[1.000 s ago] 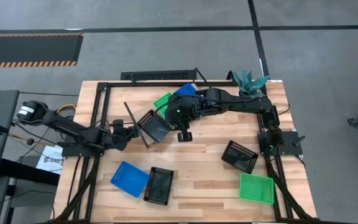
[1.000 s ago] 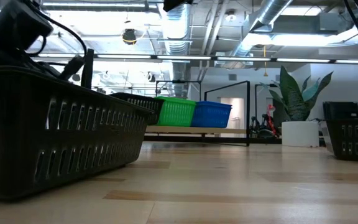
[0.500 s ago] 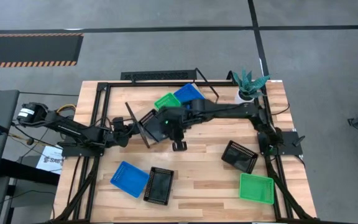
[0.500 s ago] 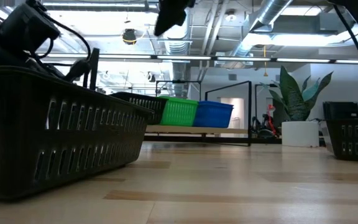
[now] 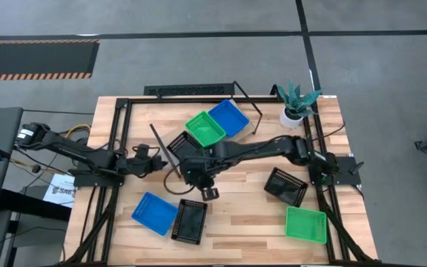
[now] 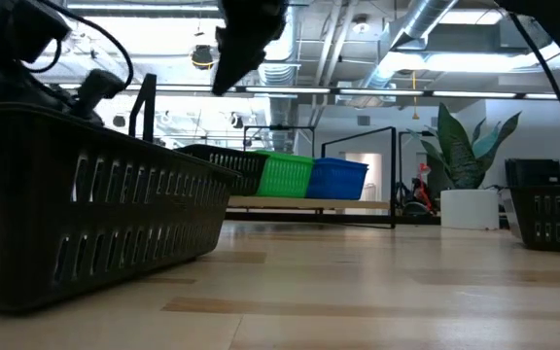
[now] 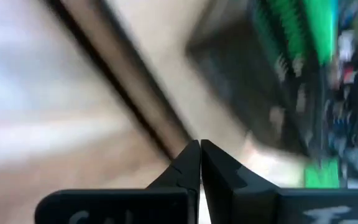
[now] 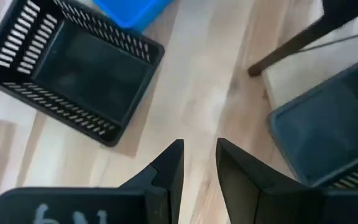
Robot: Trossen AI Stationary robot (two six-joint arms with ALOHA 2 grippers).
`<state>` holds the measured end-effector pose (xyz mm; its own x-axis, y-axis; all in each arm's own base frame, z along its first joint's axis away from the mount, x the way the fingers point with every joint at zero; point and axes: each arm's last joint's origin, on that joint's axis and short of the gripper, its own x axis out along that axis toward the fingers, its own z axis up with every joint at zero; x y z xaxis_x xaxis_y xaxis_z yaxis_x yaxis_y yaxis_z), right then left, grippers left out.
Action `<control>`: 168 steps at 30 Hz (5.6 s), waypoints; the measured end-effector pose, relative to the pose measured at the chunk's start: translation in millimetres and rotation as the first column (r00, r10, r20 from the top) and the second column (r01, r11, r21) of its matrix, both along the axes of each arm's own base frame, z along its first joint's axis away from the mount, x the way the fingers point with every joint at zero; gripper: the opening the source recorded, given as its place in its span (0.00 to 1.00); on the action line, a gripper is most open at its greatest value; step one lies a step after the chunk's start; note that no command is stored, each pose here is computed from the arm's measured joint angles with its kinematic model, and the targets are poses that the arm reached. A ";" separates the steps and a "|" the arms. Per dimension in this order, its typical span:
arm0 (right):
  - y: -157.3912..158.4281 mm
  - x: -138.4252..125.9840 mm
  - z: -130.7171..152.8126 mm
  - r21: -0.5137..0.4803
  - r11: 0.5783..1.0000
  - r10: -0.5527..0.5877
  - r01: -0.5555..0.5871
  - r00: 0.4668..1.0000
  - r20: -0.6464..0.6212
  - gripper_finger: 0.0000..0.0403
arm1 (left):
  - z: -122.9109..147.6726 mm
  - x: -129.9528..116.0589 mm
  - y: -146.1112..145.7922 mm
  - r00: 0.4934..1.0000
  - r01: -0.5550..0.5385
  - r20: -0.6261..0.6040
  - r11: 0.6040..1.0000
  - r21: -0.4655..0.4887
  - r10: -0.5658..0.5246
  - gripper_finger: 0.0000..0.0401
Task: Stack baskets on shelf by color
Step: Put the bottom right black bin on the shelf
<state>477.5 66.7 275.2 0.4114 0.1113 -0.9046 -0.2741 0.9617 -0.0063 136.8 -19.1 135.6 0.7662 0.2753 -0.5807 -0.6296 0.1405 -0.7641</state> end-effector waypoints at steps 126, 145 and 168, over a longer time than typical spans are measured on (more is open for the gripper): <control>-35.3 -112.6 168.2 -0.076 0.974 -0.172 0.212 0.918 0.357 0.29 | 16.2 29.1 8.3 0.960 0.036 -0.233 0.761 0.648 0.153 0.00; -35.5 -112.6 168.2 -0.090 0.976 -0.154 0.198 0.921 0.358 0.29 | 7.8 35.4 9.6 0.947 0.072 -0.279 0.743 0.666 0.158 0.00; -35.5 -112.7 168.1 -0.094 0.977 -0.149 0.194 0.922 0.357 0.29 | 8.6 49.3 23.5 0.945 0.121 -0.298 0.705 0.699 0.134 0.00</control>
